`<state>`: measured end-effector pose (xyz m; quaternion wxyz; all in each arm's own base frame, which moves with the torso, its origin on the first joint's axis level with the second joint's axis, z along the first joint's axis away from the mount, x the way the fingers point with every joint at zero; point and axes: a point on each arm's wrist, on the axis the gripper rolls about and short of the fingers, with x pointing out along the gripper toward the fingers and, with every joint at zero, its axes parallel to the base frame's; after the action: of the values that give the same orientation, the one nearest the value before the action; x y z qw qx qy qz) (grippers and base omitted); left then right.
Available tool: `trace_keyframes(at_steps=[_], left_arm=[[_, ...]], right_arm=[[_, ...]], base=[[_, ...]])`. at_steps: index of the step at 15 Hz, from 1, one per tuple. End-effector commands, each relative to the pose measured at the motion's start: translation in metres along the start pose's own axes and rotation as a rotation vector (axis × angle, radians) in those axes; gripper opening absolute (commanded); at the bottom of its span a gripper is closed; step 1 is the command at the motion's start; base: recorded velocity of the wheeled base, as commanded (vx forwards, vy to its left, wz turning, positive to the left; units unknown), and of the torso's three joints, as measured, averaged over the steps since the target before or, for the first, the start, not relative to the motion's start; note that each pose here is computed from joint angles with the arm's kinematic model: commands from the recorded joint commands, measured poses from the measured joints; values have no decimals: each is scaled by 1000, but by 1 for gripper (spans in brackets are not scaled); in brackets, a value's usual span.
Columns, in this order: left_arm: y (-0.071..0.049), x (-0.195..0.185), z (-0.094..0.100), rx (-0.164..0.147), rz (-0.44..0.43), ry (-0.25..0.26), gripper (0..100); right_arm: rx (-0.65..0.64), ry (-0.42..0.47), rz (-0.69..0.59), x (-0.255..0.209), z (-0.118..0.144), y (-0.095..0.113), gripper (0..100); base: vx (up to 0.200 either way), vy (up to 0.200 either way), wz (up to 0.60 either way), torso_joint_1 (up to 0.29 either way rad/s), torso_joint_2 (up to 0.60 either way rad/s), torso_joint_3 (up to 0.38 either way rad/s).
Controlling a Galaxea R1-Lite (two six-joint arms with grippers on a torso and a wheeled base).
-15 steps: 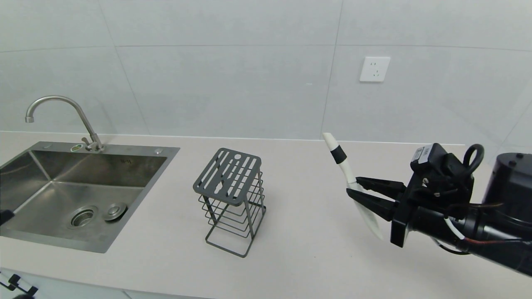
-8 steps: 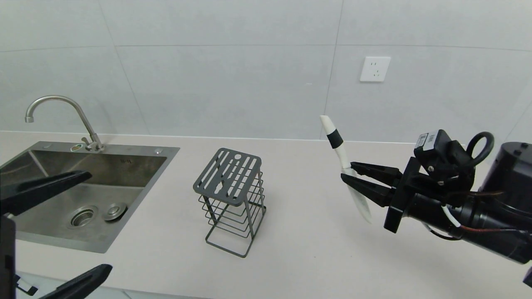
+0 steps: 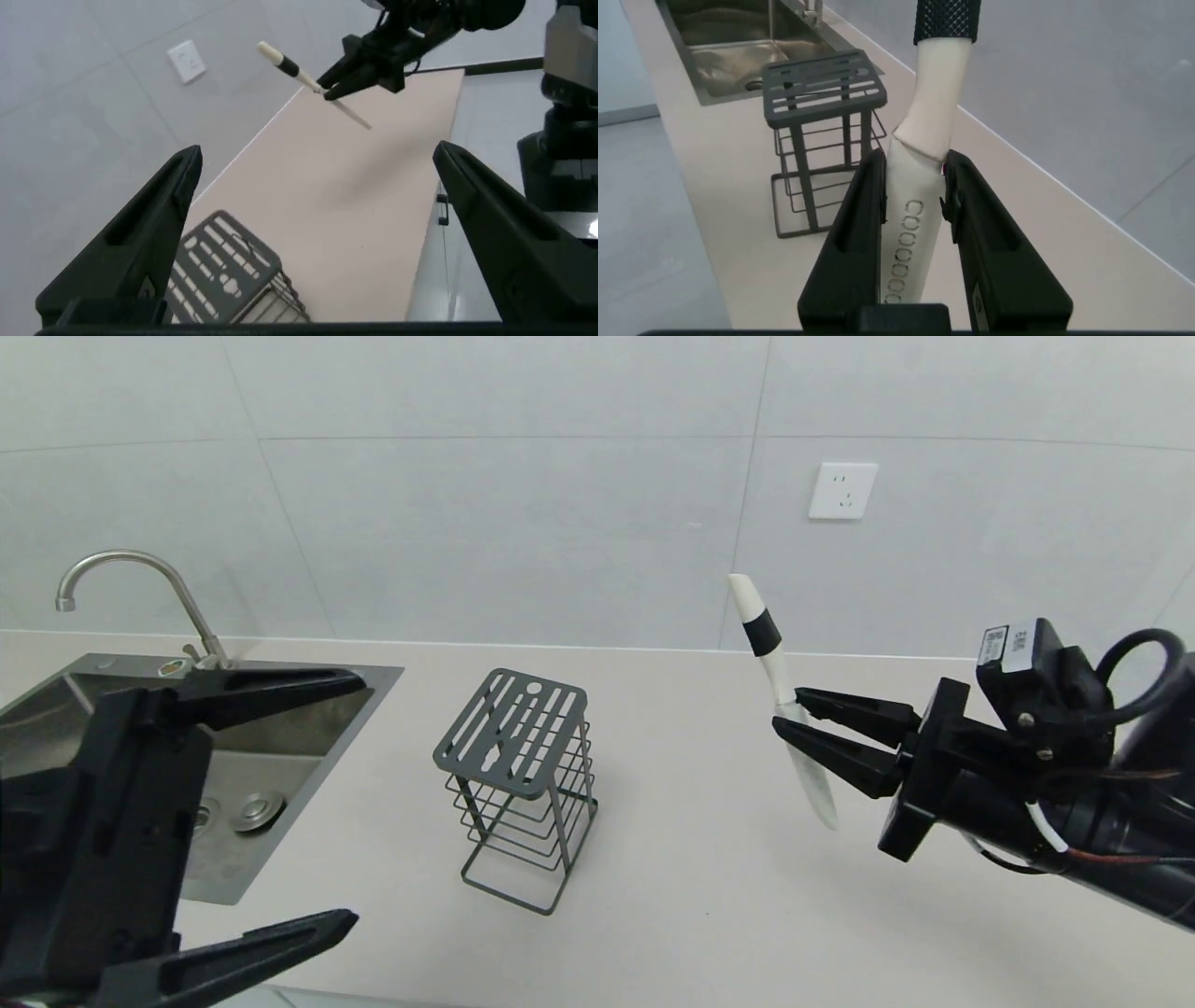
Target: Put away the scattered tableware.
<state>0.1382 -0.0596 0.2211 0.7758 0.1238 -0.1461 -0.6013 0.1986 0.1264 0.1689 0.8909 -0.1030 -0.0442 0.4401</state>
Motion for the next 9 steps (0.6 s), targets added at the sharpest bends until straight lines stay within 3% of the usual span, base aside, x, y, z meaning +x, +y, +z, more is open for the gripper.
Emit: trace_keyframes(at_steps=[1, 5, 7, 9], left_arm=[[11, 8, -16, -60, -32, 26, 100], [33, 25, -28, -53, -105, 1, 100], [53, 36, -44, -45, -126, -8, 100], [58, 42, -52, -41, -132, -16, 100]], right_arm=[[-6, -14, 28, -2, 1, 4, 0], [-39, -43, 90, -2, 2, 12, 0], [-39, -42, 96, -1, 1, 13, 0], [-43, -57, 115, 0, 3, 18, 0]], base=[[0, 0, 0, 0, 0, 0], [0, 0, 0, 0, 0, 0], [0, 0, 0, 0, 0, 0], [0, 0, 0, 0, 0, 0]])
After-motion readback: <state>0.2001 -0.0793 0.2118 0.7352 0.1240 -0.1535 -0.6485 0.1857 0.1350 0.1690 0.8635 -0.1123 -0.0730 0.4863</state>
